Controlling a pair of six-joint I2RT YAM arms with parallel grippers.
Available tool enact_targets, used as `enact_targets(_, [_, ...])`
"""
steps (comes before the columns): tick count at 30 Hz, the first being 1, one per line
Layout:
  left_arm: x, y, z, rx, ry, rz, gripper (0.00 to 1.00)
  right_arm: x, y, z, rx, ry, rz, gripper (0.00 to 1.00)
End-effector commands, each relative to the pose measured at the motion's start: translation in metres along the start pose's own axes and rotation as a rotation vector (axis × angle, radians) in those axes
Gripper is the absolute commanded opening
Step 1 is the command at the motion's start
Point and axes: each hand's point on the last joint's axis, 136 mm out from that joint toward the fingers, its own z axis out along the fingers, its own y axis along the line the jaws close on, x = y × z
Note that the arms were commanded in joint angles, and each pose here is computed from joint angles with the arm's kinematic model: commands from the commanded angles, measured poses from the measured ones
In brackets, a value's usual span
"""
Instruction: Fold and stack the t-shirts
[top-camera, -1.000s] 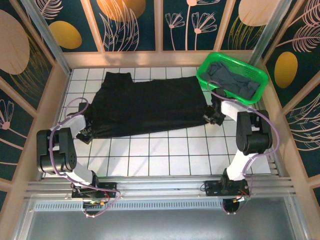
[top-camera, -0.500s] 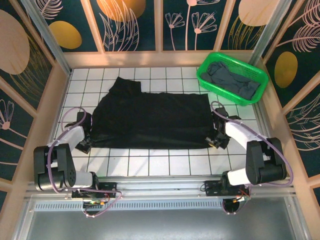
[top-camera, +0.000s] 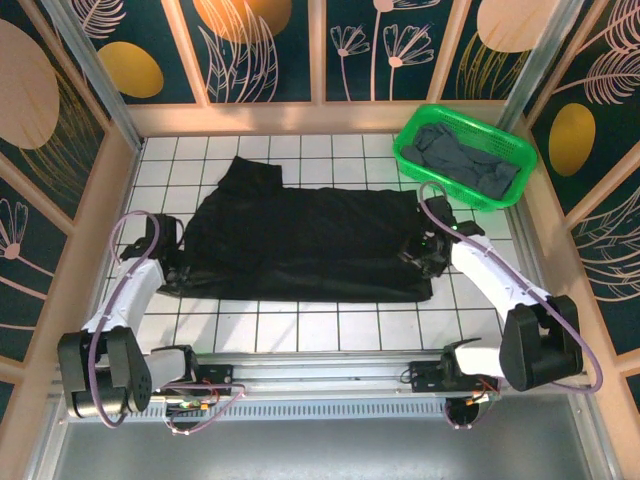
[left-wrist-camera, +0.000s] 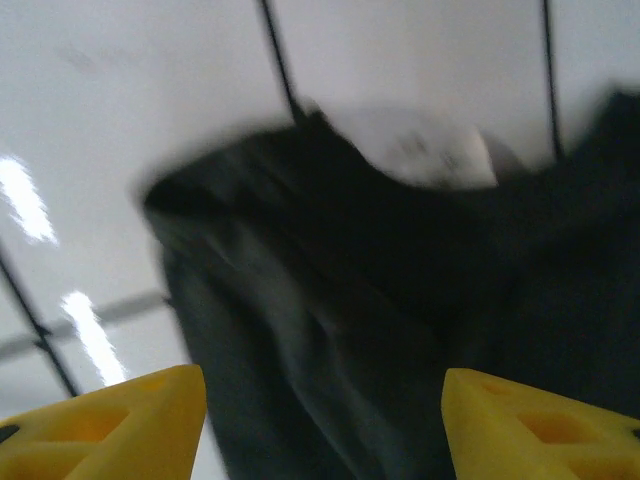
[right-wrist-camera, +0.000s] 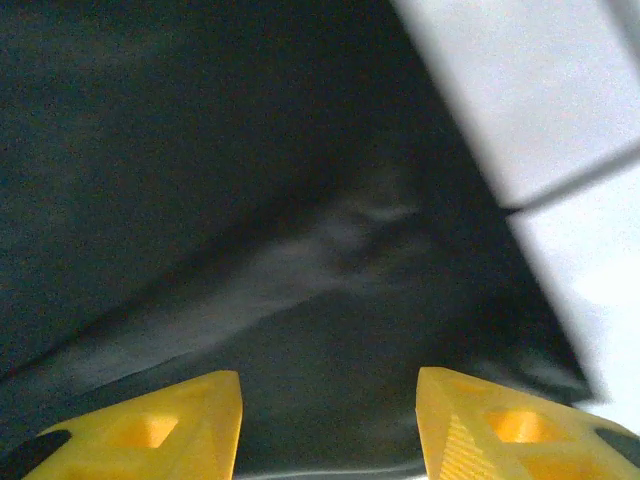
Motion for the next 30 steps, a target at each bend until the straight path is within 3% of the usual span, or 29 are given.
enact_targets(1, [0.045,-0.024,-0.008,0.098,0.186,-0.057,0.64,0.002,0.083,-0.010,-0.303,0.018,-0.167,0.52])
enact_targets(6, [0.070,-0.051,-0.006,0.213,0.286,-0.135,0.64,0.013,0.117,0.004,-0.326,0.066,-0.245,0.52])
enact_targets(14, [0.118,-0.062,0.009,0.188,0.388,-0.117,0.63,0.011,0.119,0.015,-0.315,0.081,-0.241,0.52])
enact_targets(26, [0.126,-0.070,0.031,0.110,0.382,-0.026,0.60,0.010,0.117,0.018,-0.308,0.089,-0.222,0.52])
enact_targets(30, [0.121,-0.084,0.032,0.121,0.352,-0.011,0.47,0.006,0.114,0.017,-0.297,0.082,-0.211,0.52])
